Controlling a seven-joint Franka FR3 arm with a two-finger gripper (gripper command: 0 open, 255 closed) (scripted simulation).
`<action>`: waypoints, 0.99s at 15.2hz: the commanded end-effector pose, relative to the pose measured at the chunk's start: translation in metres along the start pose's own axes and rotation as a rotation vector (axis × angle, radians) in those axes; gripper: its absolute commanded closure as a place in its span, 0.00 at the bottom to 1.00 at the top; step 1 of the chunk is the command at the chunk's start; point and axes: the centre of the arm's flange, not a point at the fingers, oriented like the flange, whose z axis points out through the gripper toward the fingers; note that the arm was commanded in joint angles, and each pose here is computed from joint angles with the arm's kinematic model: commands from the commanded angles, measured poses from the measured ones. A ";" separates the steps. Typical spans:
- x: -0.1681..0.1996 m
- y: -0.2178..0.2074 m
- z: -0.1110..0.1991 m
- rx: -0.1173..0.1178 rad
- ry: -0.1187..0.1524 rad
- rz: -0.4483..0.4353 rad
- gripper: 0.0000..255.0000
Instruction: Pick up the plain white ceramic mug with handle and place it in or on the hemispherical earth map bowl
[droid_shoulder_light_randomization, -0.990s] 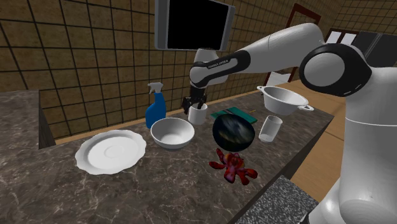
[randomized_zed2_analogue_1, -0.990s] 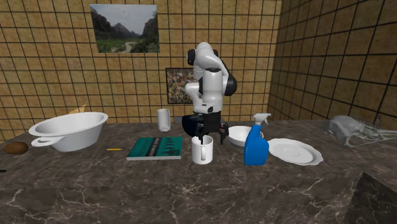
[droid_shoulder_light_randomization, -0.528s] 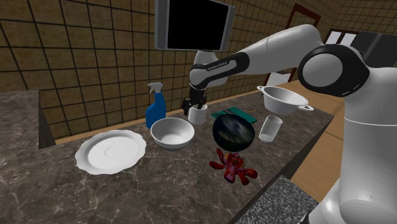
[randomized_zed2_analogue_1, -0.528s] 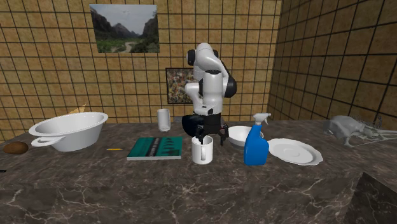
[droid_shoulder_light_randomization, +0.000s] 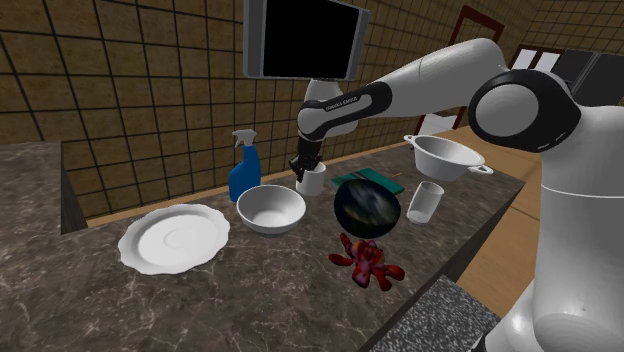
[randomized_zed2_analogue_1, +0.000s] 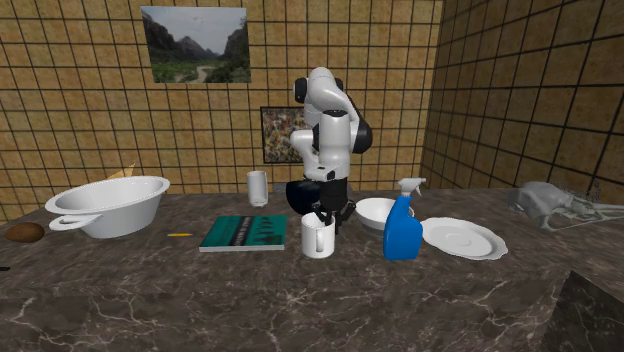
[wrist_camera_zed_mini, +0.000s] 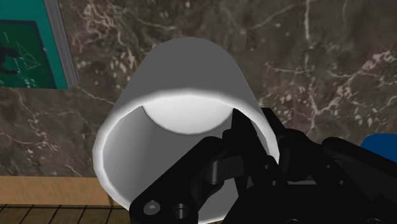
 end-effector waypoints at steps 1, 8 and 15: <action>0.000 0.000 0.000 0.000 0.000 0.000 1.00; 0.002 0.000 -0.021 0.000 0.000 0.000 1.00; 0.005 0.000 -0.058 0.000 0.000 0.000 1.00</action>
